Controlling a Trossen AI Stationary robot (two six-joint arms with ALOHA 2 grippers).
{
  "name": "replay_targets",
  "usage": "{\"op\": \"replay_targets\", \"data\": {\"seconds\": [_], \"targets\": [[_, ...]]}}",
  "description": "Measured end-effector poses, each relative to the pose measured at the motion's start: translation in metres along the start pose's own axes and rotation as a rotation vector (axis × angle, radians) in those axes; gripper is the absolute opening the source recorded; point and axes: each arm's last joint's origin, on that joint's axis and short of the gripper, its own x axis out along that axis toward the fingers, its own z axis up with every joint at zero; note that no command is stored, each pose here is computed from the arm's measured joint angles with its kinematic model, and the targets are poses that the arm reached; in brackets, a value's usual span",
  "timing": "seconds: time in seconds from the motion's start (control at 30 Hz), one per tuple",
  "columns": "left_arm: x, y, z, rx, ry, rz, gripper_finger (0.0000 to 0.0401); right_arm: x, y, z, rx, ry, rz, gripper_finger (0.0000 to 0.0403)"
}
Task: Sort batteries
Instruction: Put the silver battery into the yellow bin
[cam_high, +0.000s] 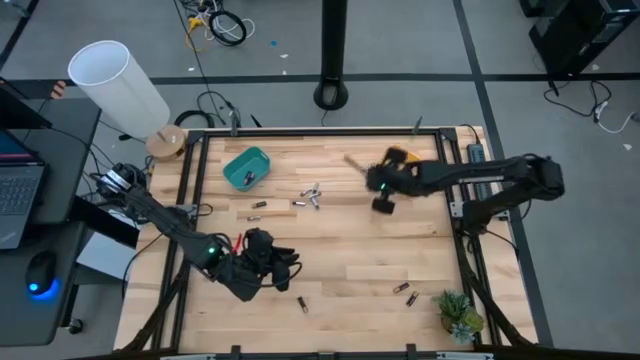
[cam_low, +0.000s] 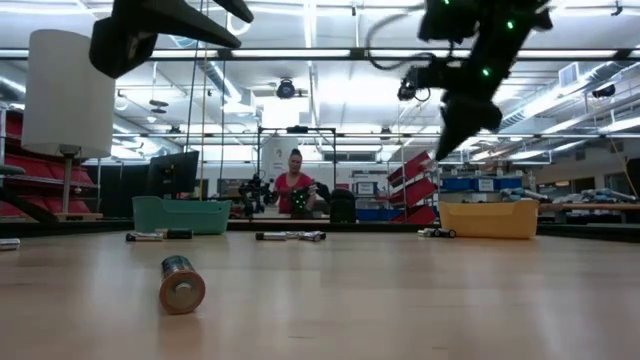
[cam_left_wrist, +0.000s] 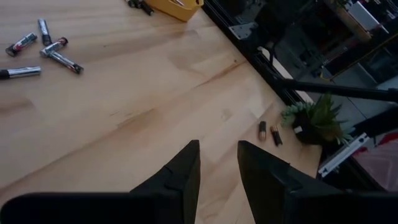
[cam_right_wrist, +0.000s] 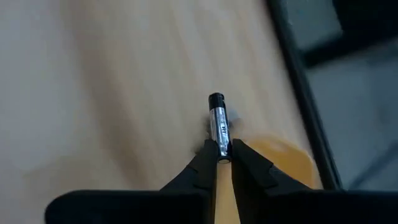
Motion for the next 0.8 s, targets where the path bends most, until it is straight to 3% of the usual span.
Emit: {"op": "replay_targets", "data": {"seconds": [0.23,0.4,0.6,0.8], "targets": [[0.004,0.000,0.004,-0.023,-0.015,0.001,0.0120,0.017,-0.040,-0.041,0.202,0.053,-0.106,0.0040],[0.007,0.000,0.007,-0.035,-0.025,0.005,0.0120,0.026,-0.049,-0.057,0.251,0.093,-0.133,0.0073],[0.008,0.001,0.009,-0.039,-0.029,0.010,0.0120,0.025,-0.053,-0.055,0.261,0.093,-0.136,0.0111],[0.008,0.001,0.009,-0.038,-0.029,0.010,0.0120,0.015,-0.058,-0.040,0.281,0.031,-0.113,0.0113]]}}
